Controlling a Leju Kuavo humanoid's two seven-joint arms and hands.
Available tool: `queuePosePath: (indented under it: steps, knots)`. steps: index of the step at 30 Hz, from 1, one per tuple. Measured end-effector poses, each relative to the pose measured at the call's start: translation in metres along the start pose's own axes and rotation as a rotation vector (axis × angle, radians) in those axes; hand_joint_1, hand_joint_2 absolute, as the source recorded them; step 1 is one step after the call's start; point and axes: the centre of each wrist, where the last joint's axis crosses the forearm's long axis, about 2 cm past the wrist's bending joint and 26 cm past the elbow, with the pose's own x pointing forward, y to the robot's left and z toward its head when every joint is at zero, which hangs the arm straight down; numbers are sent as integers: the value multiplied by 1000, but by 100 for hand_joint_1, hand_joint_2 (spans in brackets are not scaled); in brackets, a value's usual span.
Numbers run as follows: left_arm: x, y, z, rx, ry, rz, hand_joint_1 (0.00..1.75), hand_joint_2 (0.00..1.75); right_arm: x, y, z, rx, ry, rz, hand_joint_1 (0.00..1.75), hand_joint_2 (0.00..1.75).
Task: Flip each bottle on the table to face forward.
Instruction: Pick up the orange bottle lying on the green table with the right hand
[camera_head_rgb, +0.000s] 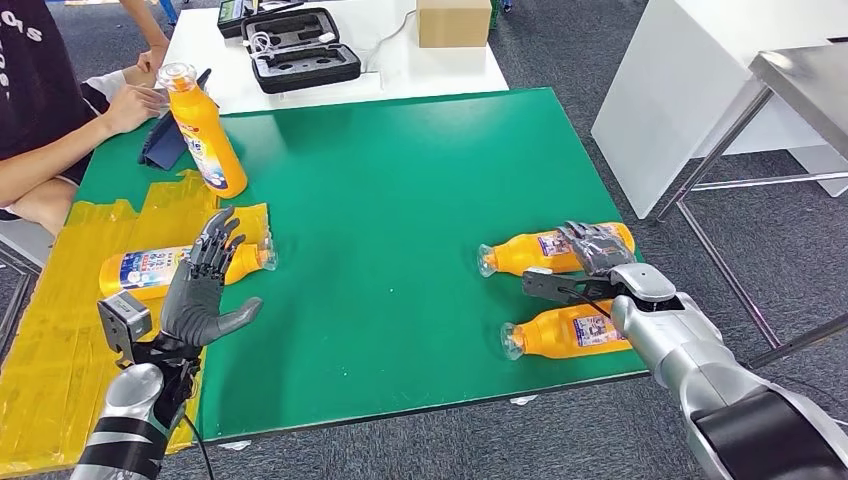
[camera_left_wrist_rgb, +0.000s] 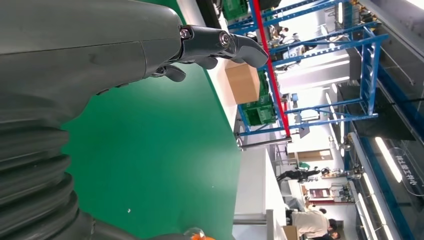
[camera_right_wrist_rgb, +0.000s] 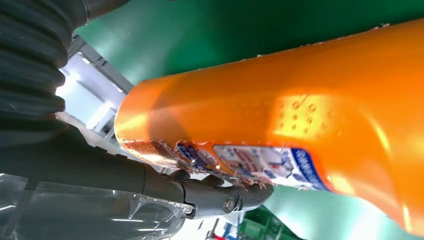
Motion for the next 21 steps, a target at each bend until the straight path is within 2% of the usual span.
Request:
queuePosePath:
  steps: [4,8,10,11,14,15,17,21]
  knots:
    - [-2,-1,1,2,12,5,0,175,0,3,0,14,35,17,1,175]
    - [-4,-4,2,0,23,11,0,175,0,3,-1,33,51,29,48,175]
    - [-5,-5,2,-2,28,14,0,175,1,3,-1,41,55,38,52,175]
    - [-5,-6,2,-2,29,16,0,175,1,2,-2,42,56,41,61,175]
    - [-5,-6,2,-2,31,19,0,175,1,0,-3,40,61,45,119,175]
    - [-5,-6,2,-1,32,20,0,175,1,-1,-3,39,62,46,132,175]
    - [-6,-6,3,0,35,22,0,175,1,-3,-4,38,62,50,141,175]
    - [-7,-6,4,4,40,25,0,175,1,-4,-4,36,61,68,145,175]
